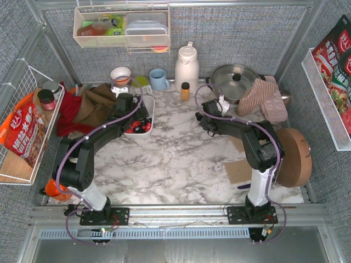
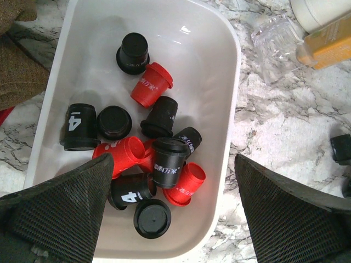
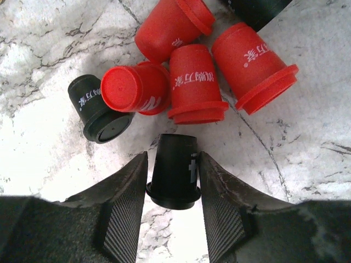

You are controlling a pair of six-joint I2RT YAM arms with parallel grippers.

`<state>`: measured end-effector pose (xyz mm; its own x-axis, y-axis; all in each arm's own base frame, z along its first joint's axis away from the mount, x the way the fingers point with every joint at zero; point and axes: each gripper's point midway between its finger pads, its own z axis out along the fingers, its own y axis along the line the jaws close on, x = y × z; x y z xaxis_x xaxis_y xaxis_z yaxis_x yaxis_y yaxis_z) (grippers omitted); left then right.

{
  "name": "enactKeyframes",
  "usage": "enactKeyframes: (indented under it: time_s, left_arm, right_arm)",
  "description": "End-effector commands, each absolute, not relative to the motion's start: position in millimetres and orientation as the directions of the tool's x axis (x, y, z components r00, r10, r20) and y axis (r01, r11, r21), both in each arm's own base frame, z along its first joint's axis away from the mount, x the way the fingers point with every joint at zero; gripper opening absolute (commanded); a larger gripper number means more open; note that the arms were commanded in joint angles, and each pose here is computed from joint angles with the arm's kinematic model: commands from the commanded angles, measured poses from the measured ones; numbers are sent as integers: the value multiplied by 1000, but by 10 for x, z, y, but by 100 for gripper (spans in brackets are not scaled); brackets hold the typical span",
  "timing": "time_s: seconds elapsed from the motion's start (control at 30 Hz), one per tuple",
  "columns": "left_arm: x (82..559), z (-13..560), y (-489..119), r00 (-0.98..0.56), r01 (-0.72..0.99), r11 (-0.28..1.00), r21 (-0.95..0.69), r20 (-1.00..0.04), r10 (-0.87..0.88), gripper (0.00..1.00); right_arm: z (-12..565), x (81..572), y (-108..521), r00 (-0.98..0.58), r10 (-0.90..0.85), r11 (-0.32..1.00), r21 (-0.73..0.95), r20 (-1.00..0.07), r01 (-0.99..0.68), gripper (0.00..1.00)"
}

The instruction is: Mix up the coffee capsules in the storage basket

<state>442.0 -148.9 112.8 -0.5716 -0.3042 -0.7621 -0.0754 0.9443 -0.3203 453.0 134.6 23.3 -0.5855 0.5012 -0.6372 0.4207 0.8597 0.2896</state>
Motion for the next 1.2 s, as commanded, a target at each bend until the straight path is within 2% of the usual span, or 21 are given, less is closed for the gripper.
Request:
enactKeyframes:
  time_s: [0.0, 0.2, 0.4, 0.57, 0.7, 0.8, 0.87, 1.17]
  left_arm:
    - [4407, 1169, -1499, -568, -64, 945, -321, -767, -299, 99]
    - [4387, 1236, -1587, -570, -23, 938, -346, -766, -296, 99]
    - [4263, 1245, -1834, -607, 104, 922, -373, -758, -239, 97]
    - [3993, 1246, -2175, -626, 237, 899, -370, -765, -150, 95]
    - [3706, 1383, -2534, -613, 376, 844, -382, -786, -82, 94]
    - [3490, 1515, -2760, -610, 474, 769, -430, -790, -66, 84]
    - [3373, 1597, -2849, -606, 525, 718, -458, -793, -63, 79]
    - [2837, 1533, -3198, -575, 709, 533, -461, -816, 58, 74]
  right_arm:
    - [73, 4250, 1373, -670, 483, 873, 246, -563, 422, 44]
    - [246, 4213, 1413, -667, 433, 901, 284, -607, 327, 36]
    - [658, 4073, 1552, -604, 319, 936, 343, -730, 79, 34]
    - [1008, 3710, 1819, -532, 203, 931, 331, -822, -155, 33]
    - [1150, 3342, 2080, -429, 69, 884, 255, -901, -392, 34]
    - [1205, 3184, 2174, -285, -14, 847, 140, -959, -513, 34]
    - [1197, 3153, 2202, -208, -50, 827, 76, -977, -557, 36]
    - [1214, 2943, 2406, 11, -153, 704, -117, -988, -700, 38]
